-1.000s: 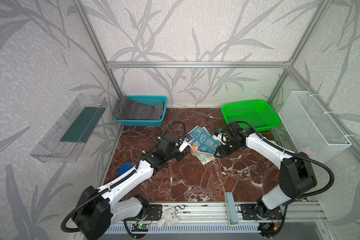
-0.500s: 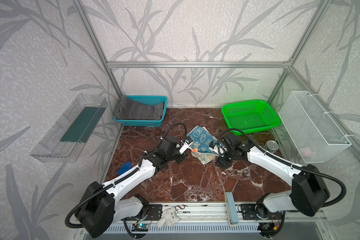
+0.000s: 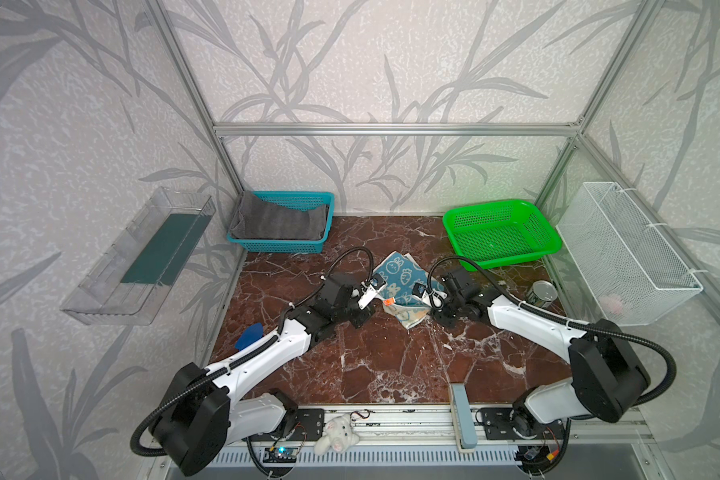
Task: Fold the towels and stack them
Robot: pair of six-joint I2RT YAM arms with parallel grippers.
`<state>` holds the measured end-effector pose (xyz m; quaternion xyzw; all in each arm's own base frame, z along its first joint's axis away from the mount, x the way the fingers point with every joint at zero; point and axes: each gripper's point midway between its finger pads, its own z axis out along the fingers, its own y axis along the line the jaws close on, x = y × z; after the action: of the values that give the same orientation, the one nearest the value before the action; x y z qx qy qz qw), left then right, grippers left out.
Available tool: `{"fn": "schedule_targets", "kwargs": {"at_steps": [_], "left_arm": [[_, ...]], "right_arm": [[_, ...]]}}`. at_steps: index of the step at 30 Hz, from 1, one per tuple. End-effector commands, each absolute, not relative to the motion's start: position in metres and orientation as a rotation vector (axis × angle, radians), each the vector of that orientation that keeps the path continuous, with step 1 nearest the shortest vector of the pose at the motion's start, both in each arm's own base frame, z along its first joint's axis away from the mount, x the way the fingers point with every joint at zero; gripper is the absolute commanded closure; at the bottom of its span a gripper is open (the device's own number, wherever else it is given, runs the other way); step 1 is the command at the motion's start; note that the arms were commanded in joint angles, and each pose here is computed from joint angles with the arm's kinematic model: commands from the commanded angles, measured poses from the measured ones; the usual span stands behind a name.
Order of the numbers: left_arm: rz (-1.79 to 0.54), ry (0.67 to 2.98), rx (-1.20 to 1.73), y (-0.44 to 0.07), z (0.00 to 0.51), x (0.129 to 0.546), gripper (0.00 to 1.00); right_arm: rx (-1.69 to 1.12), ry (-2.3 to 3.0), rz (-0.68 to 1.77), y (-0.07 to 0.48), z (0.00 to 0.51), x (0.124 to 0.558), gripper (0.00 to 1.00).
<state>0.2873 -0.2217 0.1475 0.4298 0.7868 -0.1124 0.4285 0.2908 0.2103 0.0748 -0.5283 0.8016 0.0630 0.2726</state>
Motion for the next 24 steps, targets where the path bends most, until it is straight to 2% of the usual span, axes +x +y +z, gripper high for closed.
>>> {"fn": "schedule_targets", "kwargs": {"at_steps": [1, 2, 6, 10, 17, 20, 24], "left_arm": [[-0.266, 1.945, 1.067, -0.217, 0.153, 0.287, 1.00], [-0.260, 1.945, 1.065, -0.216, 0.153, 0.288, 1.00], [-0.231, 1.927, 1.051, -0.212, 0.162, 0.292, 1.00], [-0.195, 1.857, 1.015, -0.204, 0.194, 0.302, 1.00], [-0.045, 1.649, 1.016, -0.181, 0.302, 0.310, 1.00], [0.001, 1.528, 1.022, -0.177, 0.353, 0.301, 1.00], [0.002, 1.338, 1.014, -0.174, 0.426, 0.272, 1.00]], "right_arm": [[-1.441, 2.100, 0.197, 0.220, 0.087, 0.297, 0.96], [-1.453, 2.093, 0.197, 0.220, 0.090, 0.296, 1.00], [-1.460, 2.014, 0.183, 0.220, 0.119, 0.296, 1.00], [-1.420, 1.931, 0.184, 0.218, 0.165, 0.302, 1.00], [-1.401, 1.771, 0.178, 0.214, 0.279, 0.300, 1.00], [-1.361, 1.675, 0.193, 0.215, 0.333, 0.290, 1.00], [-1.319, 1.541, 0.267, 0.212, 0.400, 0.256, 1.00]]}}
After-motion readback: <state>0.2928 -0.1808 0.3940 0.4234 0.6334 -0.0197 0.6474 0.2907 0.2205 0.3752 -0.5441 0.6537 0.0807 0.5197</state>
